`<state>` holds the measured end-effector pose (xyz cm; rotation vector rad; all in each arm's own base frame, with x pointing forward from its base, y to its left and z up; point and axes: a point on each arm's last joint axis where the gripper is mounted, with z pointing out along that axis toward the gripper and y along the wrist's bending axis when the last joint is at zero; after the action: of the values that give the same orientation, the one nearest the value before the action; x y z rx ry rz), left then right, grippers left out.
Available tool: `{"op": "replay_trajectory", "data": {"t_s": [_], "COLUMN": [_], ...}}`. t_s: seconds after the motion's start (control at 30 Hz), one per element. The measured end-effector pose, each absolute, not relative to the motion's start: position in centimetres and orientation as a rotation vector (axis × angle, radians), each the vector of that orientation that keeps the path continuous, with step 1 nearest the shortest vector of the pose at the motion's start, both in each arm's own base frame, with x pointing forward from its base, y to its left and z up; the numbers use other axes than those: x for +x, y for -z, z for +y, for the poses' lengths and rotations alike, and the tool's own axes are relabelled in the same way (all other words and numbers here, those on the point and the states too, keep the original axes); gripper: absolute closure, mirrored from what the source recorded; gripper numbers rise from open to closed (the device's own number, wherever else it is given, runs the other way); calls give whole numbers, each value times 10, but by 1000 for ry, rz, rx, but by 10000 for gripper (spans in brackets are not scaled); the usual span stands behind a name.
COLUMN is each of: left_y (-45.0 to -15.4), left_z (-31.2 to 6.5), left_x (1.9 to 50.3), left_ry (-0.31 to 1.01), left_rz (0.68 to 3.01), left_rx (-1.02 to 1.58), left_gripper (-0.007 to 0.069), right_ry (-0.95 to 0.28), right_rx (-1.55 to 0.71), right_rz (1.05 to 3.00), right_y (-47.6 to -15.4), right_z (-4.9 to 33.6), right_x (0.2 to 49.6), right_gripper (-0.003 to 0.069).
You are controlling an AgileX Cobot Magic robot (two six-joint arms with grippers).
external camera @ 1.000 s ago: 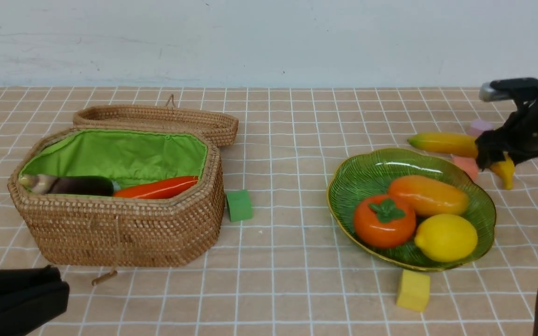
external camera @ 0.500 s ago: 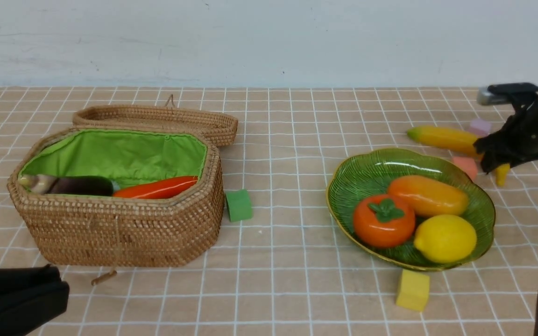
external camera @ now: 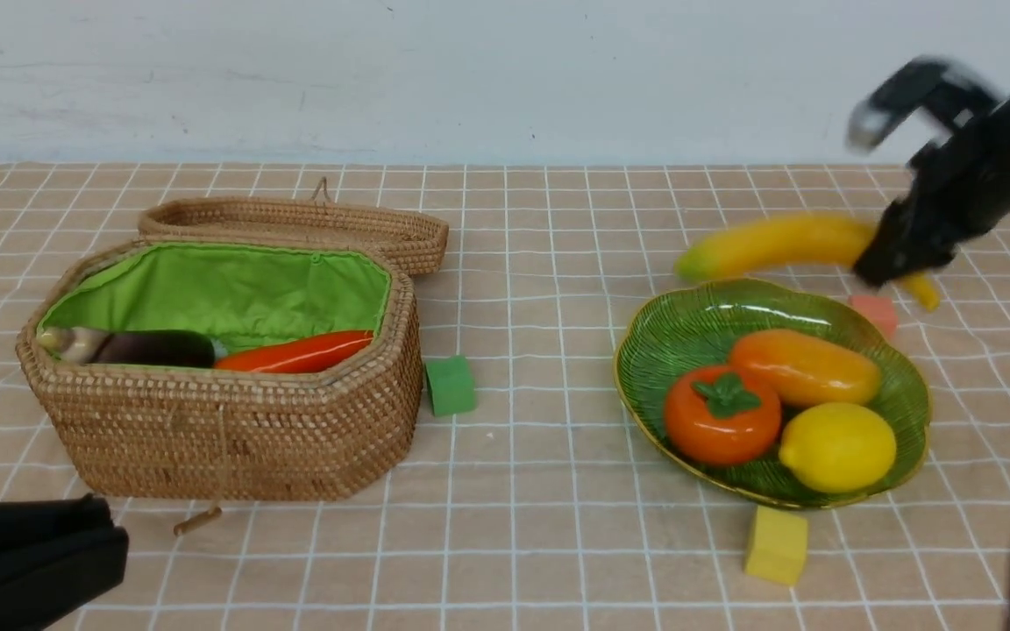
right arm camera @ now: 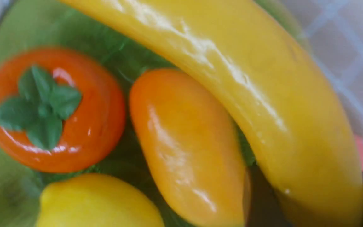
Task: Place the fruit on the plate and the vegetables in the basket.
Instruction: Use the right arm to grab a banana and put it into the right plate
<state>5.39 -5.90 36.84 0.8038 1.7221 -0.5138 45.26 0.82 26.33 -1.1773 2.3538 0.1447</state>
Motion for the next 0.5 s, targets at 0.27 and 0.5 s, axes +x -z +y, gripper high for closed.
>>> {"op": "replay_trajectory", "data": {"t_s": [0.27,0.5], "left_y": [-369,-369], "left_z": [-59,-59], "left_x": [54,54], "left_ry": [514,514], "left_rz": [1718,1717], "left_rx": [801,800], "left_gripper": [564,554], "right_ry": [28,104], "right_rx": [-1273,-1350], "right_rz": [2251,2247], "right_y": [-241,-240], "right_z": [26,25], "right_x": [468,467], "right_gripper": [326,66]}}
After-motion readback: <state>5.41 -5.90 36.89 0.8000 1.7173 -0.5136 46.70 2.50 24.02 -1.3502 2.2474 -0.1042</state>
